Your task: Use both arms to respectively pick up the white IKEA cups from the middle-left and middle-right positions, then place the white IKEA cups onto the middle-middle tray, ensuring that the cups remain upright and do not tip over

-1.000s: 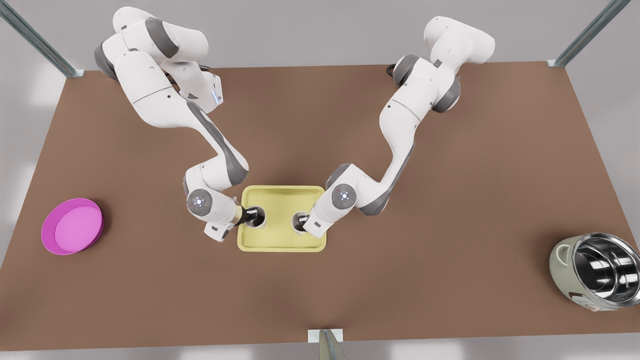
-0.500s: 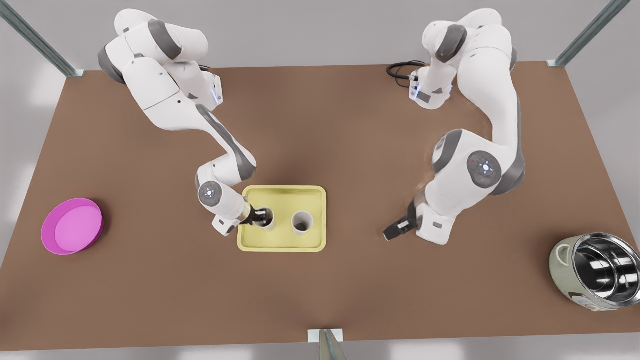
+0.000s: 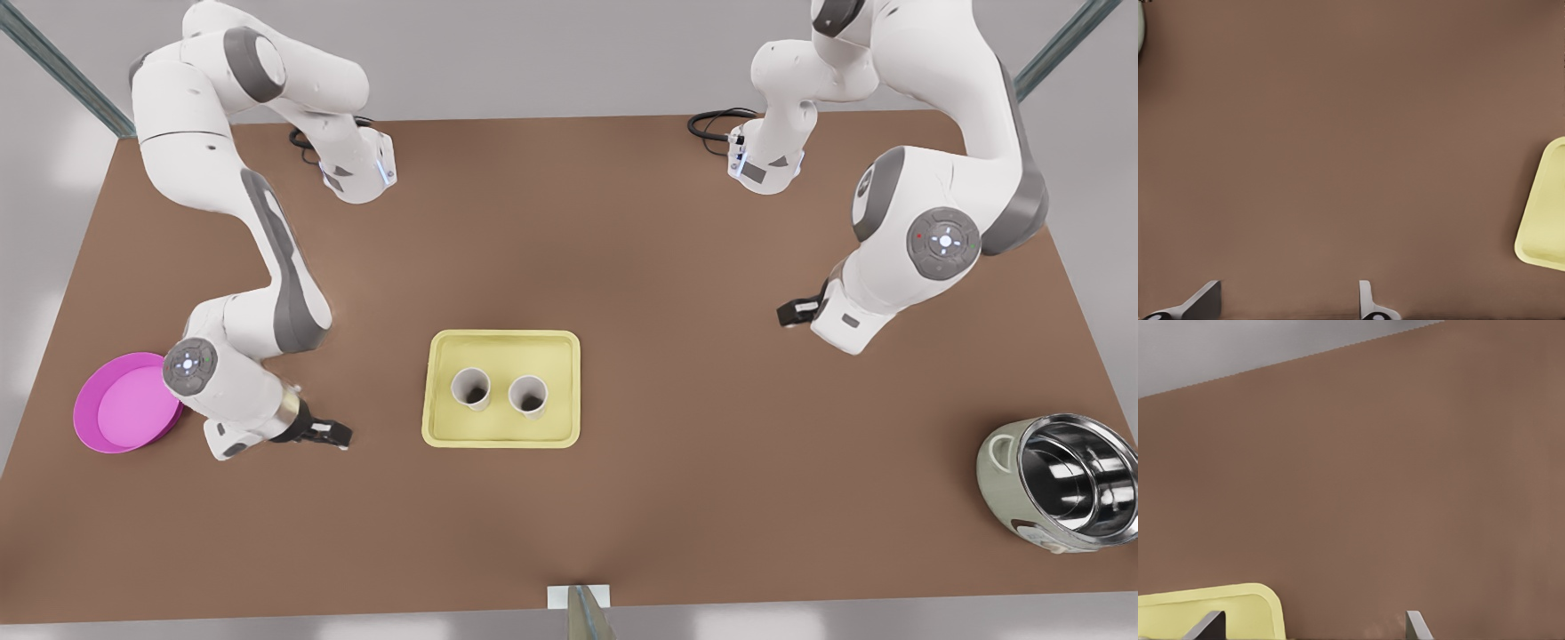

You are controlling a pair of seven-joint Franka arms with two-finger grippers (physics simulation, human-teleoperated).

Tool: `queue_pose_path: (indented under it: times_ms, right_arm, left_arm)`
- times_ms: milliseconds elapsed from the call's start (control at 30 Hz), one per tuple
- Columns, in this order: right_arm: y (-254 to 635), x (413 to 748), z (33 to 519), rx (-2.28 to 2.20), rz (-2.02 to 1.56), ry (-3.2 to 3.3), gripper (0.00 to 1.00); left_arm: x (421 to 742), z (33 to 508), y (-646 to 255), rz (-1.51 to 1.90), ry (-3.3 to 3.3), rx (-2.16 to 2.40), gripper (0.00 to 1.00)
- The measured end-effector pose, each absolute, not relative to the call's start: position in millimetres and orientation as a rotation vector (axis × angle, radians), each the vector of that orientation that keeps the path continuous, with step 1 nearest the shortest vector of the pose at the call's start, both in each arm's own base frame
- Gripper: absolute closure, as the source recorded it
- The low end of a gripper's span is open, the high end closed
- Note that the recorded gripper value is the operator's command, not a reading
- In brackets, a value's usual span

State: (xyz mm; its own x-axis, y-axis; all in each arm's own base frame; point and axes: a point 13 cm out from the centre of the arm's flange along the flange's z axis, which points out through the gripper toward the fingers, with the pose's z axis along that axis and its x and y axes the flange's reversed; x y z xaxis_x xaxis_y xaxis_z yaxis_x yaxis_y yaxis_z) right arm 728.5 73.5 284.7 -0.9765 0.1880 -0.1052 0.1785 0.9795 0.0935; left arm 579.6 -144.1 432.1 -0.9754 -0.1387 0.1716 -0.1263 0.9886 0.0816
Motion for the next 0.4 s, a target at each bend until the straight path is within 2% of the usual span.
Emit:
queue_pose_path:
  times_ms: [33,67,100,167,267,400]
  right_arm:
    - [58,739,327,0.257,0.072,2.985,0.0]
    - [48,735,376,0.237,0.022,2.962,0.0]
    - [42,718,420,0.224,-0.027,2.953,0.0]
    - [38,664,470,0.211,-0.102,2.99,0.0]
    - [30,601,490,0.218,-0.14,3.077,0.0]
    - [25,573,486,0.201,-0.132,3.162,0.0]
  left_arm:
    - [578,432,-144,-0.103,-2.951,0.169,0.0]
    - [577,432,-144,-0.101,-2.947,0.142,0.0]
    - [576,432,-144,-0.1,-2.943,0.117,0.0]
    - [573,430,-143,-0.098,-2.934,0.07,0.0]
    - [569,427,-141,-0.099,-2.91,0.012,0.0]
    - [562,422,-141,-0.102,-2.874,-0.06,0.0]
